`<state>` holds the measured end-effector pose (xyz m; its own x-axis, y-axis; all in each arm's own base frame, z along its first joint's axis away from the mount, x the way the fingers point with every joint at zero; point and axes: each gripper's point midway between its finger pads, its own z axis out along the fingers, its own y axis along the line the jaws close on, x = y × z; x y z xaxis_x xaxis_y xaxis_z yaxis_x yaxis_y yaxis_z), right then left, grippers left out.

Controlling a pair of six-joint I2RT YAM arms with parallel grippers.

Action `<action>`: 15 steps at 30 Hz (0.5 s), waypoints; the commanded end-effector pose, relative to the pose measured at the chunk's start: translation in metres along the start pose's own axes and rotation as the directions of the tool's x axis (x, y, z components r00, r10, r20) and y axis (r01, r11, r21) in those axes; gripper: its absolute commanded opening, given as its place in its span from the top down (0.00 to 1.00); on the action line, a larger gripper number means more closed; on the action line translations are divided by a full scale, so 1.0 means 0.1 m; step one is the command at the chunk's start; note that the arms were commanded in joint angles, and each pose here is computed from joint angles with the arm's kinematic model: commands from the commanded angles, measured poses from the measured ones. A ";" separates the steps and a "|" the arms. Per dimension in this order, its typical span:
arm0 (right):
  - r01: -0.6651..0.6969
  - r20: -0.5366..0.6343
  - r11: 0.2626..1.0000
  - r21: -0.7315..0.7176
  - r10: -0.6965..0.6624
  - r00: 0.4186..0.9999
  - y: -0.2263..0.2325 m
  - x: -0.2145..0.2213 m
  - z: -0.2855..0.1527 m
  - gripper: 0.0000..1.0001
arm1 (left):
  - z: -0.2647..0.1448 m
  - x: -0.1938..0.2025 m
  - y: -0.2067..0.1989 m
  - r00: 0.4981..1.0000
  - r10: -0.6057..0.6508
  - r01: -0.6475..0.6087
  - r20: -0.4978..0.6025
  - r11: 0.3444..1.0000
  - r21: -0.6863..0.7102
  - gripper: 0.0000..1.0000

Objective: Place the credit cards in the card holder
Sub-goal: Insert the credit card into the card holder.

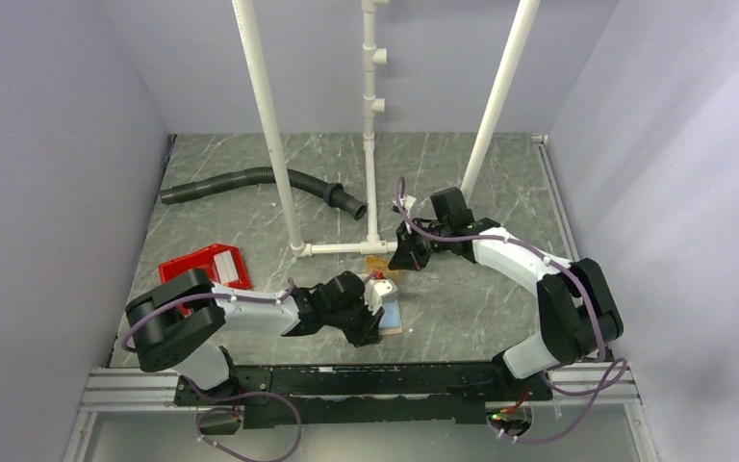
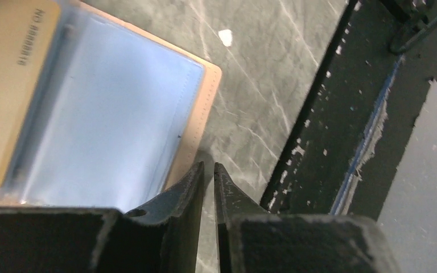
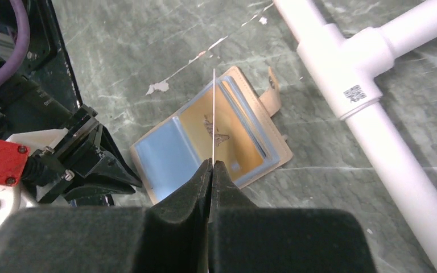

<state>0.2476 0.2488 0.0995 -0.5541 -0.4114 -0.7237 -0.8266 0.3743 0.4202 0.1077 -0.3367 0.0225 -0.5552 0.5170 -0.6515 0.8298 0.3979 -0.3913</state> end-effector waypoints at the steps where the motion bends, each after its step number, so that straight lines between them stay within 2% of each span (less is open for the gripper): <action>1: 0.045 0.086 0.998 0.049 -0.050 0.995 -0.05 -0.25 -0.09 1.00 | -0.05 0.15 0.44 0.999 -0.032 0.025 -0.025 0.970 -0.243 0.81; 5: 0.032 0.074 0.999 0.000 -0.032 0.997 -0.01 -0.19 -0.04 1.00 | -0.29 0.28 0.74 0.991 -0.132 0.121 0.001 0.903 -0.412 0.83; 9: -0.014 0.068 0.998 -0.056 0.018 0.998 0.02 -0.13 0.05 1.00 | -0.50 0.29 0.82 0.973 -0.224 0.221 0.051 0.856 -0.467 0.82; 12: -0.068 0.066 0.993 -0.095 0.075 0.995 0.03 -0.14 0.11 1.00 | -0.65 0.22 0.81 0.956 -0.273 0.291 0.108 0.832 -0.473 0.81; 15: -0.087 0.072 0.991 -0.105 0.095 0.993 0.02 -0.13 0.15 1.00 | -0.77 0.06 0.68 0.948 -0.278 0.319 0.157 0.850 -0.420 0.76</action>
<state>0.2504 0.2575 0.0917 -0.6252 -0.3587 -0.6931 -0.7772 0.3669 0.5112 0.1592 -0.2614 0.0245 -0.7170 0.3272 -0.6156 0.5686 0.7853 -0.2449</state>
